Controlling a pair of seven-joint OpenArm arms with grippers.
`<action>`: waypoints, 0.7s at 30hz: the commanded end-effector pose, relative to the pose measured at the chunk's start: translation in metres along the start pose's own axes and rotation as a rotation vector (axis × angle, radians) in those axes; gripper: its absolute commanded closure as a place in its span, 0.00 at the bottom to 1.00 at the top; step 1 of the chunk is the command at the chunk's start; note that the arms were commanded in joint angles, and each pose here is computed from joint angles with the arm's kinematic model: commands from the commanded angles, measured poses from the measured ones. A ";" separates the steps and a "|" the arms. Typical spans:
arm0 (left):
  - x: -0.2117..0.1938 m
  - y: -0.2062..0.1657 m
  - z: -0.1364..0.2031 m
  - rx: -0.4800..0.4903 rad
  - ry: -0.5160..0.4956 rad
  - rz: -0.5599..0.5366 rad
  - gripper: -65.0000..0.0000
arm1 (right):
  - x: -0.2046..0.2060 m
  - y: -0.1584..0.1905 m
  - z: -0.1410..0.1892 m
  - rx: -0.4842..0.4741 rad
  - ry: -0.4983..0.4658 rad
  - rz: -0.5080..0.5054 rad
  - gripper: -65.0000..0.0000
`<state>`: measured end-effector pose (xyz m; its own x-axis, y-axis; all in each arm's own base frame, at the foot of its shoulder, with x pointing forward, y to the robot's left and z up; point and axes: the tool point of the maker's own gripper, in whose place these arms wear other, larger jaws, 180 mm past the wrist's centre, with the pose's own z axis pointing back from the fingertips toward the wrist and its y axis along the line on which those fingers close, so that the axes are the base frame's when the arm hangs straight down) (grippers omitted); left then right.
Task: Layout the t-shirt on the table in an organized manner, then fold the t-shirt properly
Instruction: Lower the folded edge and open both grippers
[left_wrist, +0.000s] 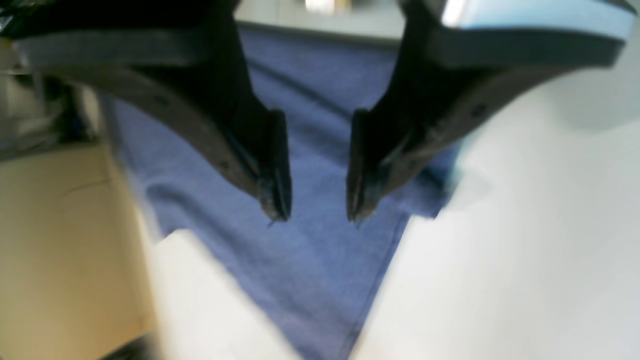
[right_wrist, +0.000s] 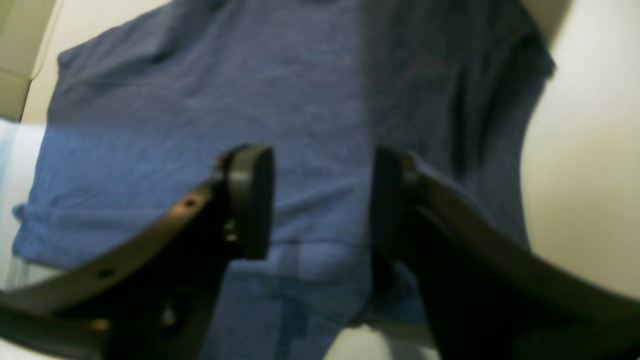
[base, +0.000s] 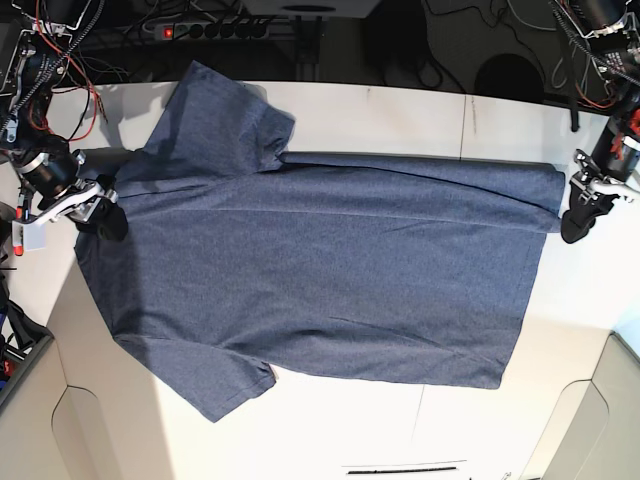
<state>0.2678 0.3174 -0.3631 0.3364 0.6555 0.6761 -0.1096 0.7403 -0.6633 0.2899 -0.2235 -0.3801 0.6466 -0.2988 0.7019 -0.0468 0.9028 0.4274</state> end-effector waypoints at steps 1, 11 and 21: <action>0.027 -0.014 0.004 -0.052 -0.062 -0.030 0.65 | 0.030 0.004 0.010 0.015 -0.081 0.042 0.57; 0.041 -0.031 0.032 -0.068 -0.009 -0.169 0.65 | 0.024 0.033 0.055 0.087 -0.012 0.092 0.57; 0.035 -0.019 0.047 -0.029 0.085 -0.212 0.65 | -0.083 0.012 0.084 -0.015 0.142 -0.064 0.57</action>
<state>0.2312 0.3307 -0.3284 0.4660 0.4879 0.7381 -0.0427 0.8457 -0.5320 0.1651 -0.2105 -0.3945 0.7736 -0.3091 0.5532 0.0236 0.8864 0.4622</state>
